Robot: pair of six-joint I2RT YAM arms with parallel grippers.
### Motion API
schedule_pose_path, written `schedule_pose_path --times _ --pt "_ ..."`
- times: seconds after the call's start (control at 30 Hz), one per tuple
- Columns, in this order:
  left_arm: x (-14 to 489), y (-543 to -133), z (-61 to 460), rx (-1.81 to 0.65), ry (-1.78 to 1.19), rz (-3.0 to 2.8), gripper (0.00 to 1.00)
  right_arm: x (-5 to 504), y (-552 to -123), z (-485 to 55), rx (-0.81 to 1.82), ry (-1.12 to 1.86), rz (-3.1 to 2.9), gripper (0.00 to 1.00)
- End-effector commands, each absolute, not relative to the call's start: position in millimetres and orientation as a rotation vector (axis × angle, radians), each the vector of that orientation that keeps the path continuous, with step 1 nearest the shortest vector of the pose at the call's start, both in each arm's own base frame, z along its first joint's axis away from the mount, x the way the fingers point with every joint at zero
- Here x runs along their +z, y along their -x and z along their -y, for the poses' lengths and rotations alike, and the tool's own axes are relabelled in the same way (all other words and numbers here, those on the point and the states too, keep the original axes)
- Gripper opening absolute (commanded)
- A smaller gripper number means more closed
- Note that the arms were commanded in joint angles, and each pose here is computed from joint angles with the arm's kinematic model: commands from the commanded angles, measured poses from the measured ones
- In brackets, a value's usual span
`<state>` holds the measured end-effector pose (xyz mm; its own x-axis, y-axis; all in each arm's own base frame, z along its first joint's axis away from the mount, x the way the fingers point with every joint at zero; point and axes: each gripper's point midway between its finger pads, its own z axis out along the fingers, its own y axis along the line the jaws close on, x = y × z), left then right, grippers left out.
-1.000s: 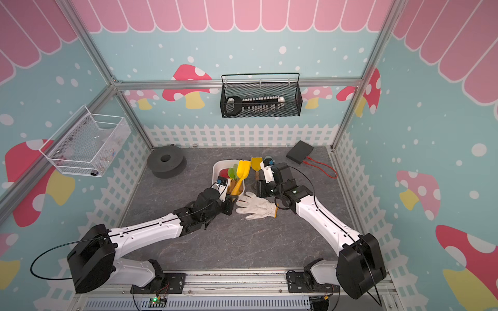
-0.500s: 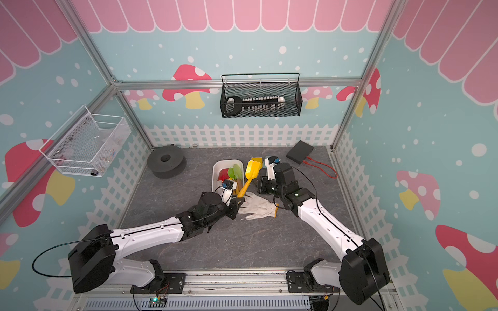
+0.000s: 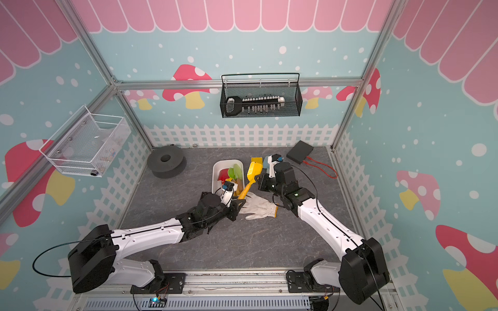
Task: Take the shovel out of the storage box
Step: Pick up the shovel from the storage box.
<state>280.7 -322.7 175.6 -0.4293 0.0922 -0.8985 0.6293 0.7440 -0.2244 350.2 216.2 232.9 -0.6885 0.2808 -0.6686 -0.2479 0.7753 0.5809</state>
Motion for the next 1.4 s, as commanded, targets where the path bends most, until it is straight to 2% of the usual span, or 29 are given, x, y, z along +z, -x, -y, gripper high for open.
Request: schedule_pose_path --times 0.0,0.17,0.33,0.43,0.7,1.0,1.37 --pt "193 -275 328 -0.728 -0.574 -1.875 0.13 234 -358 -218 0.835 -0.033 -2.154 0.16" --pt "193 -274 329 -0.734 -0.572 -1.874 0.22 230 -364 -218 0.808 -0.027 -2.161 0.08" --pt "191 -276 327 -0.73 -0.553 -1.88 0.4 229 -369 -214 0.765 -0.024 -2.158 0.0" --pt "186 -280 323 -0.694 -0.527 -1.904 0.51 229 -374 -209 0.744 -0.042 -2.157 0.0" --pt "182 -293 305 -0.602 -0.431 -1.95 0.69 227 -403 -193 0.688 0.004 -2.187 0.0" --pt "153 -317 281 -0.56 -0.321 -2.098 0.73 208 -448 -164 0.479 0.198 -2.304 0.0" --pt "152 -323 264 -0.541 -0.25 -2.127 0.73 156 -504 -132 0.353 0.376 -2.478 0.0"
